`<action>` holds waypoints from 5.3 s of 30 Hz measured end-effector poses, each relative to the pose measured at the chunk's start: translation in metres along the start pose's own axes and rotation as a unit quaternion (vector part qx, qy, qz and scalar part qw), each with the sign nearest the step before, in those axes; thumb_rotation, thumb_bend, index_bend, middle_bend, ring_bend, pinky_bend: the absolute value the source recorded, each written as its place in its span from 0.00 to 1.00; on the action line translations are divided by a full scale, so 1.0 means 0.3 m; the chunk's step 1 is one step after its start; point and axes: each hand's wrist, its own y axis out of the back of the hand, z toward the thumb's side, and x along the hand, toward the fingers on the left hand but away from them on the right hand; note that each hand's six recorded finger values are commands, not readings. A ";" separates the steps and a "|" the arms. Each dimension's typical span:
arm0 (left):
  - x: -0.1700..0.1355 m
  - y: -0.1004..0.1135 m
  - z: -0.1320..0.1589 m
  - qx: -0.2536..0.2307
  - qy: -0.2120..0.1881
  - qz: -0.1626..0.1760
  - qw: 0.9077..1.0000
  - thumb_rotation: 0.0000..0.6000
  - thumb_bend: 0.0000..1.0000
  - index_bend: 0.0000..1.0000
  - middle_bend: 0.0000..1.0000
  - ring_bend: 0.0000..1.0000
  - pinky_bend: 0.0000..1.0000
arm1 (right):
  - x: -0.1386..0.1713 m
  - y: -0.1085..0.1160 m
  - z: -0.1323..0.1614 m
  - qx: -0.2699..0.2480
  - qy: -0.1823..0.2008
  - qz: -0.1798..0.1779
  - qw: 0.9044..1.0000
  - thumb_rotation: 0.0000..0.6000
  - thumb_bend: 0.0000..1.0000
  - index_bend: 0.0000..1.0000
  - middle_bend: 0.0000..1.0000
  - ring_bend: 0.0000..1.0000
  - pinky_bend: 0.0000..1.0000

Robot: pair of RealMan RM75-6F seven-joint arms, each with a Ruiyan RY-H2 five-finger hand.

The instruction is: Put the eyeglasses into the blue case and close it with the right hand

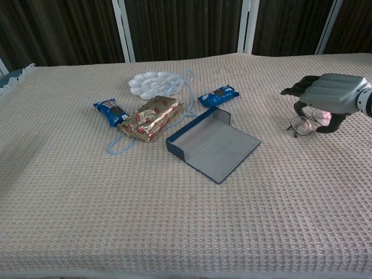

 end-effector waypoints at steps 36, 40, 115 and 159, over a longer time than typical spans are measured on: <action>-0.001 0.000 0.002 0.000 -0.002 -0.002 1.000 1.00 0.38 0.00 0.00 0.00 0.13 | 0.071 0.099 0.066 -0.008 0.050 -0.072 0.996 1.00 0.64 0.77 0.10 0.00 0.00; -0.006 0.007 0.000 -0.004 -0.003 0.002 1.000 1.00 0.39 0.00 0.00 0.00 0.13 | 0.098 0.150 0.130 -0.014 0.079 -0.090 0.993 1.00 0.64 0.77 0.10 0.00 0.00; -0.024 0.013 0.001 -0.014 -0.012 -0.005 1.000 1.00 0.40 0.00 0.00 0.00 0.13 | -0.039 0.476 0.509 -0.040 0.100 -0.212 0.971 1.00 0.18 0.17 0.00 0.00 0.00; -0.033 0.035 -0.033 -0.027 -0.004 -0.001 1.000 1.00 0.40 0.00 0.00 0.00 0.13 | -0.172 0.511 0.621 -0.068 0.046 -0.203 0.976 1.00 0.18 0.20 0.00 0.00 0.00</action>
